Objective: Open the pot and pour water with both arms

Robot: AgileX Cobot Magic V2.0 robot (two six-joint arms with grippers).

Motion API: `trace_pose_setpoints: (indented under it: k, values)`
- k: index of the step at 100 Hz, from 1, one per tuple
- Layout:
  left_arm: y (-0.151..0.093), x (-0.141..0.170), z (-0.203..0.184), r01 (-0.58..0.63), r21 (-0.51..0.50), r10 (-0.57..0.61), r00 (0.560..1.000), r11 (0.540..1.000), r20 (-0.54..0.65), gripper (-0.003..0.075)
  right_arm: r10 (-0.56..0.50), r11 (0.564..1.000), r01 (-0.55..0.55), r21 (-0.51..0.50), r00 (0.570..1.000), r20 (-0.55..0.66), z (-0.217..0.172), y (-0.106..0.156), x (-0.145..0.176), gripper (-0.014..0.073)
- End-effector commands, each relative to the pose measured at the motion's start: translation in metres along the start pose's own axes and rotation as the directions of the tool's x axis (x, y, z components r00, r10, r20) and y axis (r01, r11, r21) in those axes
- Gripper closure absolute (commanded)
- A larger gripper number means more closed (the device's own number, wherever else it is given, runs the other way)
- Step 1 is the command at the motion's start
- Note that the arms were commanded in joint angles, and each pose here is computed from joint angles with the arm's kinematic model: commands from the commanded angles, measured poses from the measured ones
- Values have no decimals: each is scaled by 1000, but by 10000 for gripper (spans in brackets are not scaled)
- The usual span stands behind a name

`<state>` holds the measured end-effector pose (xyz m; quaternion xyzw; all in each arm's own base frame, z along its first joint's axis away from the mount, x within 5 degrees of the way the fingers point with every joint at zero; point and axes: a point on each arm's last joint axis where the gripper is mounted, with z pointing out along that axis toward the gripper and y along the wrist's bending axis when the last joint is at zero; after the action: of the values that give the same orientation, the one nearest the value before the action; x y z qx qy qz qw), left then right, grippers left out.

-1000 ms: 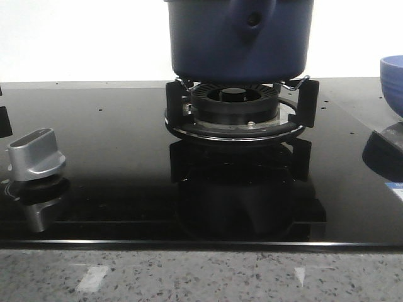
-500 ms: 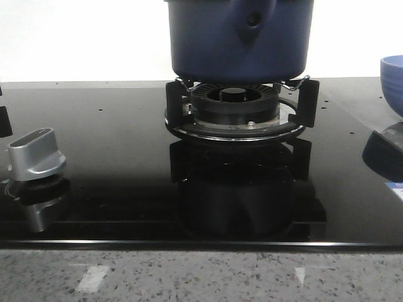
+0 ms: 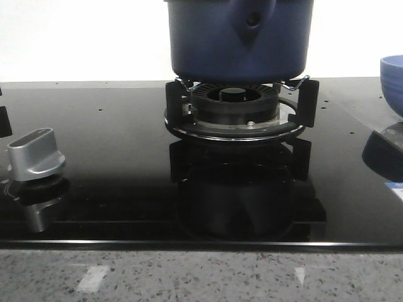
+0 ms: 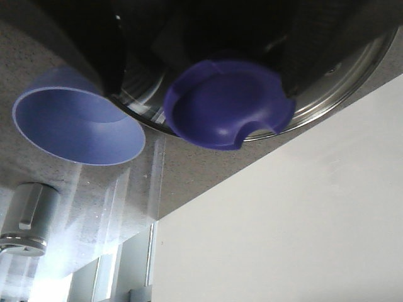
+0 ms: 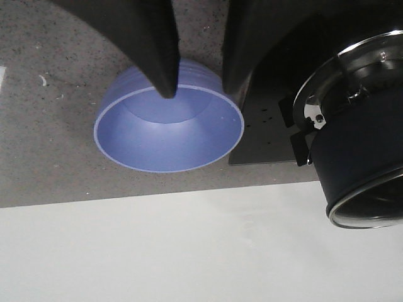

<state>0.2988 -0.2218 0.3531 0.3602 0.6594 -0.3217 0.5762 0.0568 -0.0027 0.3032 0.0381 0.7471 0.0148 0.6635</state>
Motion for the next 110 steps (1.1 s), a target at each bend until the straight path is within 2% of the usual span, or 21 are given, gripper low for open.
trace_pose_setpoints:
  k: [1,28,46,67,110]
  values:
    - [-4,-26,-4,44,7,-45,994,999,101,258,-10,1000,11,-10,996,86,-1,2,-16,442]
    - [4,-11,13,66,8,-66,996,998,66,258,-10,1000,11,-10,996,86,-1,2,-16,442]
    - [9,-15,19,72,-12,-71,994,997,78,258,-10,1000,11,-10,996,86,-1,2,-16,442]
    - [7,-21,31,57,65,-64,992,996,112,258,-10,1000,11,-10,996,86,-1,2,-16,442]
    - [5,-8,50,66,88,-73,994,994,84,258,-10,1000,11,-10,996,86,-1,2,-16,442]
